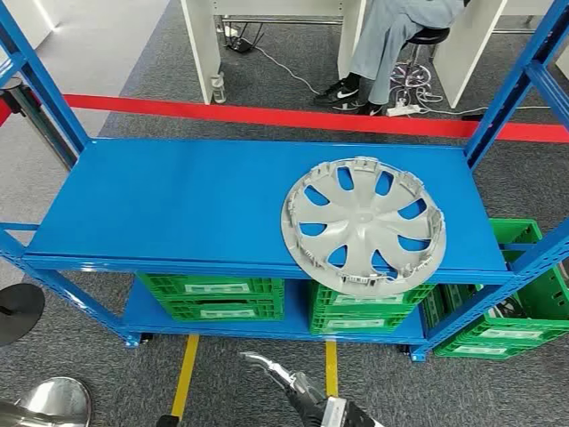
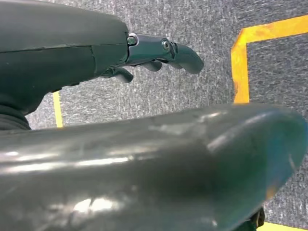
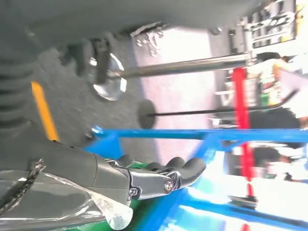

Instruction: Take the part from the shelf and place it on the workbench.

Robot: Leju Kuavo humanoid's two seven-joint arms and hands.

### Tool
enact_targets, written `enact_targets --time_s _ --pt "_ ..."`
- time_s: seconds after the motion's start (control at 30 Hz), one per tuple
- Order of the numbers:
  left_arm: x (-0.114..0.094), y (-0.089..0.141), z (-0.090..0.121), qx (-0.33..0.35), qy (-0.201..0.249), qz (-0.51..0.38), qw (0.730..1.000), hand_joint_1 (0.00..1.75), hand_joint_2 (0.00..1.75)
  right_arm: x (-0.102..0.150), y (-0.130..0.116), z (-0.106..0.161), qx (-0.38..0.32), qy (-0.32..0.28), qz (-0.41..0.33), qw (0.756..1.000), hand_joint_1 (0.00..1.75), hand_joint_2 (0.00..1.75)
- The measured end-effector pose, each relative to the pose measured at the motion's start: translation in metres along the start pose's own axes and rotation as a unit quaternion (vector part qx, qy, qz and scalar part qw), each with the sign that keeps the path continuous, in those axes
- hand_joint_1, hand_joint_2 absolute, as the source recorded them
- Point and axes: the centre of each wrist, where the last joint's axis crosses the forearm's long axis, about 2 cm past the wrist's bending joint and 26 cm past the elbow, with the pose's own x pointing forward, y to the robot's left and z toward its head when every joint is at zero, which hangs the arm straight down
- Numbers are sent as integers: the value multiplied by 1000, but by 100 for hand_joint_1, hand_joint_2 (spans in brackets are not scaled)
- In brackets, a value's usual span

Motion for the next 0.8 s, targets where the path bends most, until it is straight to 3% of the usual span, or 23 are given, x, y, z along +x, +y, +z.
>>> enact_targets --time_s 0.1,0.2,0.27,0.33,0.57,0.63,0.73,0.8 --pt "0 0 0 0 -6 -1 1000 0 0 13 -4 -6 0 -19 47 999 0 175" --pt "-1 0 0 7 -22 8 1000 0 0 34 -12 -9 -41 -39 200 978 0 175" --pt "-1 0 1 15 -37 18 999 0 0 49 -19 -9 -113 -67 349 928 0 175" --pt "-2 0 1 19 -45 24 998 0 0 62 -24 -9 -176 -99 436 877 0 175" --pt "-2 -1 1 22 -48 33 998 0 0 76 -28 -9 -193 -109 470 855 0 175" --pt "-2 -1 1 23 -54 34 998 0 0 80 -29 -7 -216 -115 519 819 0 175" --pt "-2 -2 1 26 -68 30 997 0 0 85 -32 -5 -231 -121 617 743 0 175" --pt "-2 -3 1 28 -77 28 996 0 0 87 -33 -6 -235 -119 645 718 0 175"
